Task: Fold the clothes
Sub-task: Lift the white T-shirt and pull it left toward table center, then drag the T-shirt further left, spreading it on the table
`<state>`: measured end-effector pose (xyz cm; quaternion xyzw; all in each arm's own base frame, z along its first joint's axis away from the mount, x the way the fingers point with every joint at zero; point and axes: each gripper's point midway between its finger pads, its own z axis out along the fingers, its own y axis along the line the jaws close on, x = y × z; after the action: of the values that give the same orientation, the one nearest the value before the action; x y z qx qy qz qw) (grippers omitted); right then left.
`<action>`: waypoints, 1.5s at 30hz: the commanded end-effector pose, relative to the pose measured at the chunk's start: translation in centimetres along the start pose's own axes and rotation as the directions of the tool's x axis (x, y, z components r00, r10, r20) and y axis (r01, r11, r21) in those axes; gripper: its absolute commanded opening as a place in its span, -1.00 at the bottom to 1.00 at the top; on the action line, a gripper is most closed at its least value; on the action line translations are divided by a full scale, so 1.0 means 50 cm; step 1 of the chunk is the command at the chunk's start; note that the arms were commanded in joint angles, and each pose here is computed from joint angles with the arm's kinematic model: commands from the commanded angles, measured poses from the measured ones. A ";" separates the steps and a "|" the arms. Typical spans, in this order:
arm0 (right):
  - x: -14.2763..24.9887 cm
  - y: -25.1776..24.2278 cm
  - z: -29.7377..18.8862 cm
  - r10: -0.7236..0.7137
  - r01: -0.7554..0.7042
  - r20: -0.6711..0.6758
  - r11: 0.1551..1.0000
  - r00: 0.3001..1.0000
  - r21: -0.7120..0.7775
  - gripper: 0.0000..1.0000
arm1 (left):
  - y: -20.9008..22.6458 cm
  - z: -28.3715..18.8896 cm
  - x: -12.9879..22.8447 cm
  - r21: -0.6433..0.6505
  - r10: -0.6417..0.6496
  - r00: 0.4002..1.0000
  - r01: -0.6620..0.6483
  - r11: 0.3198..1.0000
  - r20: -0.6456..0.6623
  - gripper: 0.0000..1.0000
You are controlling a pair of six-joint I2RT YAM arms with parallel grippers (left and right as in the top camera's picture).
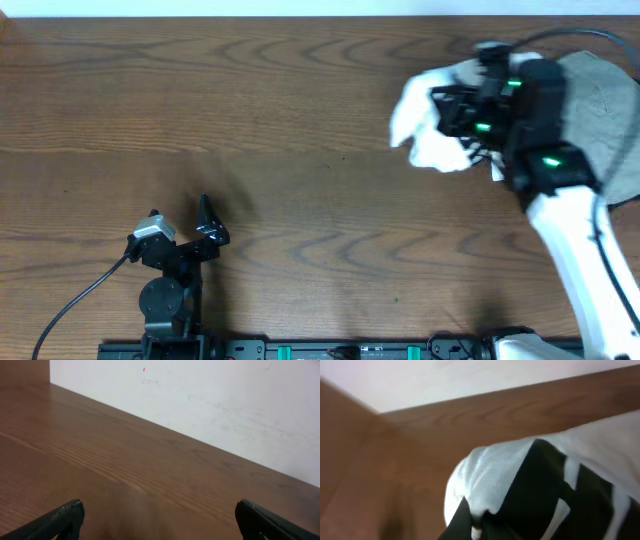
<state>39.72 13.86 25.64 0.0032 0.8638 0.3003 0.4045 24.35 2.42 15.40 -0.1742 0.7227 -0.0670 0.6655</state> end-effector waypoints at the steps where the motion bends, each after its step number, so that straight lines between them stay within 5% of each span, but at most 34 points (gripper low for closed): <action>1: 0.055 0.080 0.067 0.023 -0.033 -0.090 0.994 0.996 -0.105 -0.97 | 0.024 0.003 0.033 -0.047 0.023 0.999 -0.025 0.999 -0.046 0.96; 14: 0.303 0.285 0.270 -0.060 -0.038 -0.295 0.948 0.954 -0.316 -0.98 | 0.024 0.003 0.033 -0.047 0.023 0.999 -0.025 0.999 -0.046 0.96; 16: 0.321 0.304 0.274 -0.070 -0.038 -0.303 0.942 0.950 -0.334 -0.77 | 0.024 0.003 0.033 -0.048 0.023 0.999 -0.025 0.999 -0.046 0.96; 19: 0.337 0.321 0.271 -0.093 -0.024 -0.311 0.936 0.946 -0.351 -0.16 | 0.024 0.003 0.033 -0.047 0.023 0.999 -0.025 0.999 -0.046 0.96; 25: 0.336 0.336 0.253 -0.197 0.067 -0.286 0.912 0.938 -0.406 -0.13 | 0.024 0.003 0.033 -0.047 0.023 0.999 -0.025 0.999 -0.046 0.96; 28: 0.303 0.297 0.238 -0.224 0.149 -0.262 0.949 0.939 -0.277 -0.07 | 0.024 0.003 0.033 -0.047 0.023 0.999 -0.025 0.999 -0.046 0.96; 33: 0.219 0.190 0.179 -0.208 0.229 -0.216 0.970 0.954 0.079 0.33 | 0.024 0.003 0.033 -0.047 0.023 0.999 -0.025 0.999 -0.046 0.96; 38: 0.211 0.086 0.130 -0.128 0.200 -0.285 0.950 0.950 0.241 0.37 | 0.024 0.003 0.033 -0.047 0.023 0.999 -0.025 0.999 -0.046 0.96; 45: 0.307 0.042 0.175 -0.015 0.077 -0.456 0.990 0.890 0.118 0.27 | 0.024 0.003 0.033 -0.047 0.023 0.999 -0.025 0.999 -0.046 0.96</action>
<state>36.43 22.42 14.77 -0.0395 0.9480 0.1825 0.2577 24.35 2.42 15.39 -0.1742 0.7229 -0.0669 0.6652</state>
